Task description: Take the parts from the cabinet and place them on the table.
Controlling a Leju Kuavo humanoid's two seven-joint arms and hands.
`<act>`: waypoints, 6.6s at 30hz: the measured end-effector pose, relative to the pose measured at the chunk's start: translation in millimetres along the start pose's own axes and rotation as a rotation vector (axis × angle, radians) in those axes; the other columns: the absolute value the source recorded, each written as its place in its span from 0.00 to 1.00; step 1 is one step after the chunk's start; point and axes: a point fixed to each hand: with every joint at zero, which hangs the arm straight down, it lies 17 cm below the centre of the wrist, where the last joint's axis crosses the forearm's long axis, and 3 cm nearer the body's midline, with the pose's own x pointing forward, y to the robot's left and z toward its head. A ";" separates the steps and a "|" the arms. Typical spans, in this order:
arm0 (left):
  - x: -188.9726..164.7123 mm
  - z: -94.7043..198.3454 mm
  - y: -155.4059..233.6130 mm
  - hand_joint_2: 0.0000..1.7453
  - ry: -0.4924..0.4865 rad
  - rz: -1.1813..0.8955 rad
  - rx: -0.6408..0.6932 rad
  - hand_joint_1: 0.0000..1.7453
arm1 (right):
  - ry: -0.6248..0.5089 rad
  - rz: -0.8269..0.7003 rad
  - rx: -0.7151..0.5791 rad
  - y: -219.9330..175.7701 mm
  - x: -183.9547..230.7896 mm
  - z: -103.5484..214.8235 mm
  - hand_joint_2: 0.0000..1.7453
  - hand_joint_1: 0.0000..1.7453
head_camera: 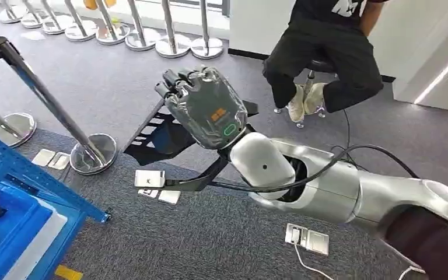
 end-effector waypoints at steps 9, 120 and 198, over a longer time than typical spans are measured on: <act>-1.6 0.1 -1.6 1.00 0.004 0.002 -0.002 0.00 | -0.009 -0.007 0.001 0.5 5.6 -1.1 1.00 1.00; -1.5 0.6 3.5 1.00 -0.013 0.015 0.001 0.00 | 0.140 0.068 -0.040 -14.9 -70.1 -14.6 1.00 1.00; -2.9 0.7 4.6 1.00 -0.006 0.044 0.006 0.00 | 0.232 0.079 0.018 3.6 -106.1 -0.4 1.00 1.00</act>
